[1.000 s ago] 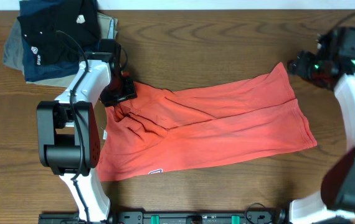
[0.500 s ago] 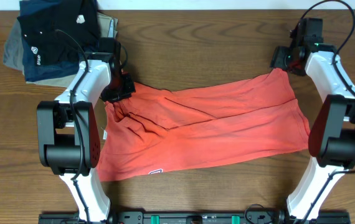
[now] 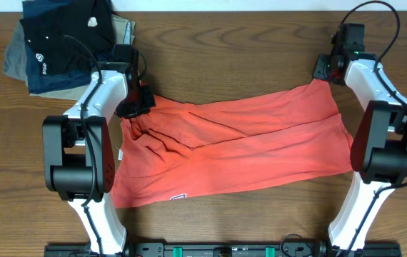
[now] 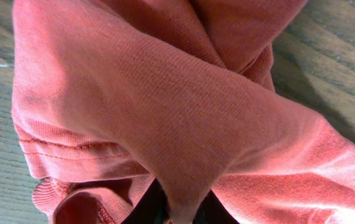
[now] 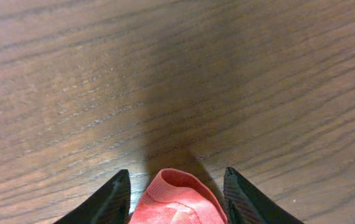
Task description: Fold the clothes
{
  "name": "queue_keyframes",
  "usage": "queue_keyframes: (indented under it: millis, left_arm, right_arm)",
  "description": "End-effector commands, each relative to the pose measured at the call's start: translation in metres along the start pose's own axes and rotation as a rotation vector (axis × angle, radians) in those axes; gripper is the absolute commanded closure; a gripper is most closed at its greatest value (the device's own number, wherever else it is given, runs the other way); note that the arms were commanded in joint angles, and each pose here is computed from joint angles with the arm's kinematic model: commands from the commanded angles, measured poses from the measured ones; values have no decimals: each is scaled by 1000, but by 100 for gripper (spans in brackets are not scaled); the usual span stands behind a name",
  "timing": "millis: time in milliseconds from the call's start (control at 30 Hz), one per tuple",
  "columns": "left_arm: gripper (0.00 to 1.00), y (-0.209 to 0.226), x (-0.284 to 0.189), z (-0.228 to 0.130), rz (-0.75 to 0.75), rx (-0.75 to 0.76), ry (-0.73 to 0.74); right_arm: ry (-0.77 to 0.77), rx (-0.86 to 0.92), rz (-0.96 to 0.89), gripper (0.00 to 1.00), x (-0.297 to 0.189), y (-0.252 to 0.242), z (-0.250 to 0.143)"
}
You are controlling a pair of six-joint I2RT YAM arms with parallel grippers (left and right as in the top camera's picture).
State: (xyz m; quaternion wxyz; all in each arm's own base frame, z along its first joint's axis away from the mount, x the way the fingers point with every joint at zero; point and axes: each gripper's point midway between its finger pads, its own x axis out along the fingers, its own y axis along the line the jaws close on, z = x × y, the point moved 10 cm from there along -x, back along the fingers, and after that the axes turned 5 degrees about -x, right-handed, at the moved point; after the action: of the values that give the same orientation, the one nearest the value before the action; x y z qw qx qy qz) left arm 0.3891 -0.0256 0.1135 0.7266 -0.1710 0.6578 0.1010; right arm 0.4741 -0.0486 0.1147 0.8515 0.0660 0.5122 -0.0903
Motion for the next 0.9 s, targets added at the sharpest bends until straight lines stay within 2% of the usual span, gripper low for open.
queue_keyframes:
  millis: [0, 167, 233, 300, 433, 500, 567, 700, 867]
  left_arm:
    - [87, 4, -1, -1, 13, -5, -2]
    - [87, 4, -1, -1, 13, -5, -3]
    - [87, 4, -1, -1, 13, -5, -3]
    - [87, 4, -1, -1, 12, -5, -5]
    - [87, 4, -1, -1, 12, -5, -6]
    - [88, 4, -1, 0, 12, -4, -6]
    - [94, 3, -1, 0, 9, -4, -12]
    - [94, 2, -4, 1, 3, -3, -15]
    - [94, 1, -30, -3, -15, -20, -40]
  right_arm:
    - [5, -2, 2, 53, 8, 13, -1]
    - [16, -4, 4, 51, 10, 14, -3]
    - [17, -4, 5, 55, 11, 14, -3]
    - [19, 6, 4, 69, 11, 14, -3]
    - [19, 19, -17, 85, 11, 13, -4]
    - [21, 21, -32, 99, 11, 11, -4]
    - [29, 20, -42, 99, 11, 10, -5]
    - [47, 19, -92, 99, 9, 6, -8]
    - [77, 52, -139, 99, 1, -7, -4]
